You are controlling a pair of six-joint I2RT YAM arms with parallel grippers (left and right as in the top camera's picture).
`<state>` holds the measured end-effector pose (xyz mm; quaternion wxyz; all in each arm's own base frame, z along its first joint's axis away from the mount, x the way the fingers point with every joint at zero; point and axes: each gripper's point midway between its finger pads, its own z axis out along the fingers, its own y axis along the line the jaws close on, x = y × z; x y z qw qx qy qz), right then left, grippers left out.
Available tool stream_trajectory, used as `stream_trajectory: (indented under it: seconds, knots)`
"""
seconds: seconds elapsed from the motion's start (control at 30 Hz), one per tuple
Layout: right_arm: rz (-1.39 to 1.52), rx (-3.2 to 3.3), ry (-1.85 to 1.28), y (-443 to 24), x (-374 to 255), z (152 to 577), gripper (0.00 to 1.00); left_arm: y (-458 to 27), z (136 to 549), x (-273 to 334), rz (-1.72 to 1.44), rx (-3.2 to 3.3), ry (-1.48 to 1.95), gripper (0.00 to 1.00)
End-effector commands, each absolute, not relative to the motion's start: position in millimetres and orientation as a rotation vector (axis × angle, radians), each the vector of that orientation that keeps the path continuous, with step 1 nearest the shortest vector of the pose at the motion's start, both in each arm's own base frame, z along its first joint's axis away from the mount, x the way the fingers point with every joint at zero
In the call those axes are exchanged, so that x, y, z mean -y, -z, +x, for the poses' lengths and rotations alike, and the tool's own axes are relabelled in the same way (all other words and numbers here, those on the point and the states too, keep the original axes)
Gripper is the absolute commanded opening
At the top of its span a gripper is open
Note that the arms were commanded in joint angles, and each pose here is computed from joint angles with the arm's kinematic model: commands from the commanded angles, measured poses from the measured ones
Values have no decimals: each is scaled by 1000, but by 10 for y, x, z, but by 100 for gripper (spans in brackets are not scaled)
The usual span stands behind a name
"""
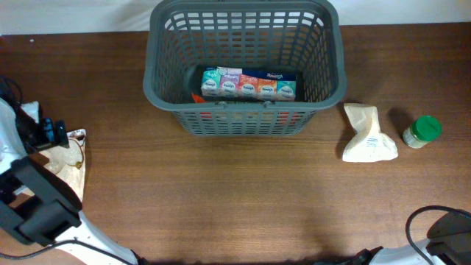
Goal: Pack container
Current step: 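Grasp the clear snack bag with the left gripper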
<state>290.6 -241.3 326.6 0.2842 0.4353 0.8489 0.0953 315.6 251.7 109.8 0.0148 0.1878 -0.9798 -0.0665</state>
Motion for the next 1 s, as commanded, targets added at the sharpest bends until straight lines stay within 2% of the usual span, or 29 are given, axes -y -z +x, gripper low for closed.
stream_trajectory:
  seconds: [0.0, 0.17, 0.47, 0.57, 0.6, 0.63, 0.77, 0.97]
  knots:
    - [1162, -2271, -259, -3257, 2424, 2919, 99, -776, 3164, -2495, 469, 3035, 138, 100]
    - [1162, -2271, -259, -3257, 2424, 2919, 99, -482, 3149, -2539, 460, 2979, 124, 99]
    - [1162, -2271, -259, -3257, 2424, 2919, 99, 186, 2940, -2379, 388, 2801, -36, 89]
    - [1162, -2271, -259, -3257, 2424, 2919, 99, 234, 2914, -2352, 385, 2783, -56, 53]
    - [1162, -2271, -259, -3257, 2424, 2919, 99, 235, 2892, -2330, 382, 2772, -68, 5]
    - [1162, -2271, -260, -3257, 2424, 2918, 99, 230, 2887, -2310, 383, 2768, -82, 2]
    - [1162, -2271, -259, -3257, 2424, 2919, 99, 99, 2948, -2204, 389, 2771, -168, 1]
    - [1162, -2271, -259, -3257, 2424, 2919, 99, -930, 3518, -2221, 387, 2970, -180, 2]
